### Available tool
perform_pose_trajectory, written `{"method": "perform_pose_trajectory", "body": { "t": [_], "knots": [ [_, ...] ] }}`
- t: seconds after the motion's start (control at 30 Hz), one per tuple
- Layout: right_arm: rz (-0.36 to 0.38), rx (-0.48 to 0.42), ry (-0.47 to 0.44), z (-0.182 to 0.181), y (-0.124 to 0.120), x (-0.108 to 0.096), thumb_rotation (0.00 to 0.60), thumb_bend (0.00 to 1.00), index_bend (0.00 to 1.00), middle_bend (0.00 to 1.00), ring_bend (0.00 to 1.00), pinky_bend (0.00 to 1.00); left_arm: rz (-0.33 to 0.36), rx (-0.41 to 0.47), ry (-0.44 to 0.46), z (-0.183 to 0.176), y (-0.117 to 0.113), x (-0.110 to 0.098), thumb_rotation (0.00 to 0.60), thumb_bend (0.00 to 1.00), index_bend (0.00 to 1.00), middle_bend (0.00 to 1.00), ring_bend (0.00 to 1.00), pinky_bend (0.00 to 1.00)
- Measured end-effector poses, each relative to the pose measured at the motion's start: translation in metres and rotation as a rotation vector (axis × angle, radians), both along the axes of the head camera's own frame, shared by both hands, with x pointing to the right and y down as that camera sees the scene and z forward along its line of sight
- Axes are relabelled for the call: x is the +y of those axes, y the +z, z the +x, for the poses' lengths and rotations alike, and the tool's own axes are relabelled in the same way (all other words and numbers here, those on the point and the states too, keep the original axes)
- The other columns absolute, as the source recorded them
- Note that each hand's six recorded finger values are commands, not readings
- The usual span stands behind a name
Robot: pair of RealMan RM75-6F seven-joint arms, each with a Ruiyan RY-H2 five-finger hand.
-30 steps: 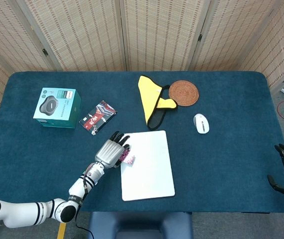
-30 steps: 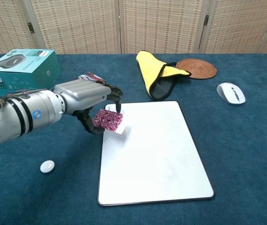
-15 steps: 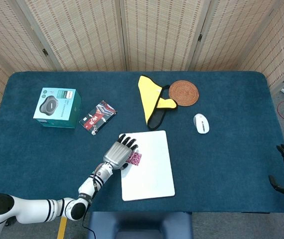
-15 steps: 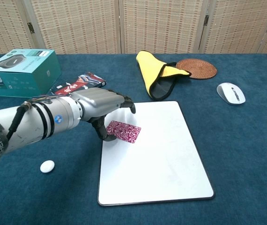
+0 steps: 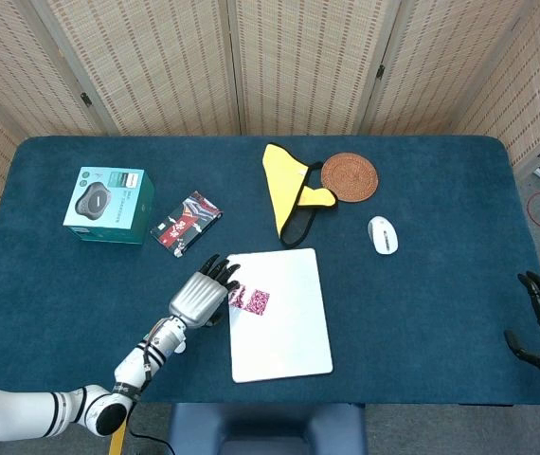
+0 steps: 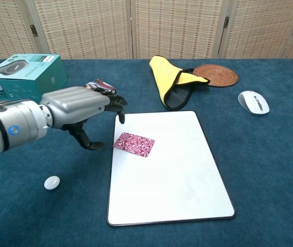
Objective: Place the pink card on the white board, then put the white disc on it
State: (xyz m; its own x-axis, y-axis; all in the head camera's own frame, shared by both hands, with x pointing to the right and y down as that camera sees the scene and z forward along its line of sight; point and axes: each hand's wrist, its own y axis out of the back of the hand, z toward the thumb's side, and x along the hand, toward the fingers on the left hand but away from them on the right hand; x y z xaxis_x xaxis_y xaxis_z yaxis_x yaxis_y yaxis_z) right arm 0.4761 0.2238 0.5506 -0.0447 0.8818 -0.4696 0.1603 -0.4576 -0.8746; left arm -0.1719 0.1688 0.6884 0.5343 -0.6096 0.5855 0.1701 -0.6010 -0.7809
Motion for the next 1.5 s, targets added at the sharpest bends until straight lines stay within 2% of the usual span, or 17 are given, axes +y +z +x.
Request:
{"method": "perform_pose_trajectory", "body": {
  "t": [0.27,0.53,0.87,1.17,1.5],
  "knots": [
    [-0.002,-0.006,-0.014,-0.005,0.003,-0.003,0.6,0.37,0.03,0.09,0.13,0.02,0.013,0.018,0.005,-0.04,-0.014,0.023,0.6,0.36,0.33,0.1,0.09,0.0],
    [0.004,-0.001,-0.023,-0.007,0.0,-0.005,0.6,0.37,0.03,0.09,0.13,0.02,0.018,0.021,0.024,-0.064,-0.025,0.045,0.6,0.36,0.35,0.11,0.09,0.0],
    [0.001,-0.007,-0.024,-0.007,0.001,-0.004,0.6,0.37,0.04,0.09,0.12,0.02,-0.01,-0.028,0.081,-0.084,-0.016,0.075,0.6,0.36,0.37,0.11,0.1,0.0],
    [0.004,-0.009,-0.031,-0.01,0.0,-0.004,0.6,0.37,0.04,0.09,0.12,0.02,-0.041,-0.048,0.083,-0.093,-0.007,0.088,0.6,0.36,0.38,0.12,0.1,0.0],
    [0.006,-0.006,-0.026,-0.01,-0.001,-0.002,0.6,0.37,0.04,0.09,0.12,0.02,-0.054,-0.052,0.069,-0.093,0.003,0.089,0.6,0.36,0.4,0.12,0.11,0.0]
  ]
}}
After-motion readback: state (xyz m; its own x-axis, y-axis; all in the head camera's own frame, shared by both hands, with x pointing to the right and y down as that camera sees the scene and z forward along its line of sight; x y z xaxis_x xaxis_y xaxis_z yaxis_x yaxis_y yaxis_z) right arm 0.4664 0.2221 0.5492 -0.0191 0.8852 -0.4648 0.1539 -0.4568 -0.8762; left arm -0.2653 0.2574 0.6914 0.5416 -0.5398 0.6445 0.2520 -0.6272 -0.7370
